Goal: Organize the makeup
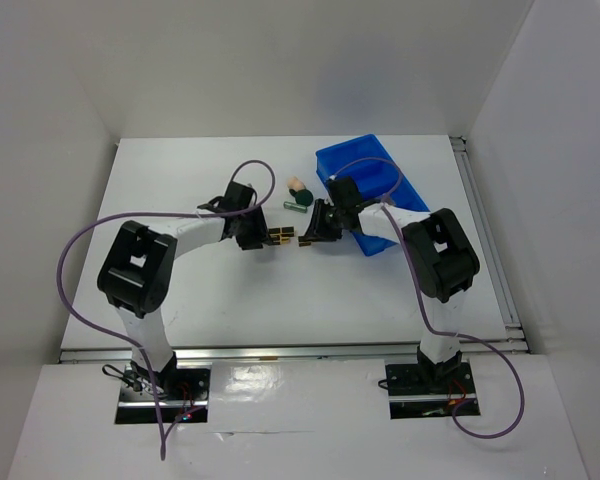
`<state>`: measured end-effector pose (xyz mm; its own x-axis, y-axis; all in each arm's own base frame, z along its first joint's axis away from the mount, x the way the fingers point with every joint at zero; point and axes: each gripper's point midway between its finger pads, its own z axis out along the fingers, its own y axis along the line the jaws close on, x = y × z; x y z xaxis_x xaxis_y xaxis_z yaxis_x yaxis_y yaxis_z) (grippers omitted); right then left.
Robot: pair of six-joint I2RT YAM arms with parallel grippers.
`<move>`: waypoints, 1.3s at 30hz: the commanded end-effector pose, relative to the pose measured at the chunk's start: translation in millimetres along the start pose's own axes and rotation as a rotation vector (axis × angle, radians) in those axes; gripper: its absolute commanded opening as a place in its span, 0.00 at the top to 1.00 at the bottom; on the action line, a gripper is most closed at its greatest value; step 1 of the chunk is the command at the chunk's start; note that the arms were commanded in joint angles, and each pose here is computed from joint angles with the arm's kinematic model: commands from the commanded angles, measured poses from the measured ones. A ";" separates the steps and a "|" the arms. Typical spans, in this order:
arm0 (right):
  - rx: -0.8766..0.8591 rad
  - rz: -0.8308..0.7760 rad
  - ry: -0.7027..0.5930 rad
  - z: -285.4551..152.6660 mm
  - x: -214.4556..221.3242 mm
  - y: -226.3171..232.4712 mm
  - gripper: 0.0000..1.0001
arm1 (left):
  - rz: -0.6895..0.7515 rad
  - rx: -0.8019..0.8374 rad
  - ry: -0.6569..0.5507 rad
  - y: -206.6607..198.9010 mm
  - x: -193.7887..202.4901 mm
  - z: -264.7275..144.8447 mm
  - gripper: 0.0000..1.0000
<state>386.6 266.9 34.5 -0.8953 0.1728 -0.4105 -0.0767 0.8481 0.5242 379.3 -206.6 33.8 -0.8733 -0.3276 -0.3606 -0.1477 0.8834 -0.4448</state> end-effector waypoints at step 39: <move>-0.123 -0.025 -0.017 13.3 -8.6 50.5 0.61 | 0.062 0.062 -0.019 -8.0 -19.2 14.1 0.60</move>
<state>385.1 298.1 36.7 -0.9044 0.1748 -0.3893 -0.0922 0.8107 0.5782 398.8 -211.1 37.3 -0.8662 -0.3058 -0.3952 -0.0935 0.8761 -0.4730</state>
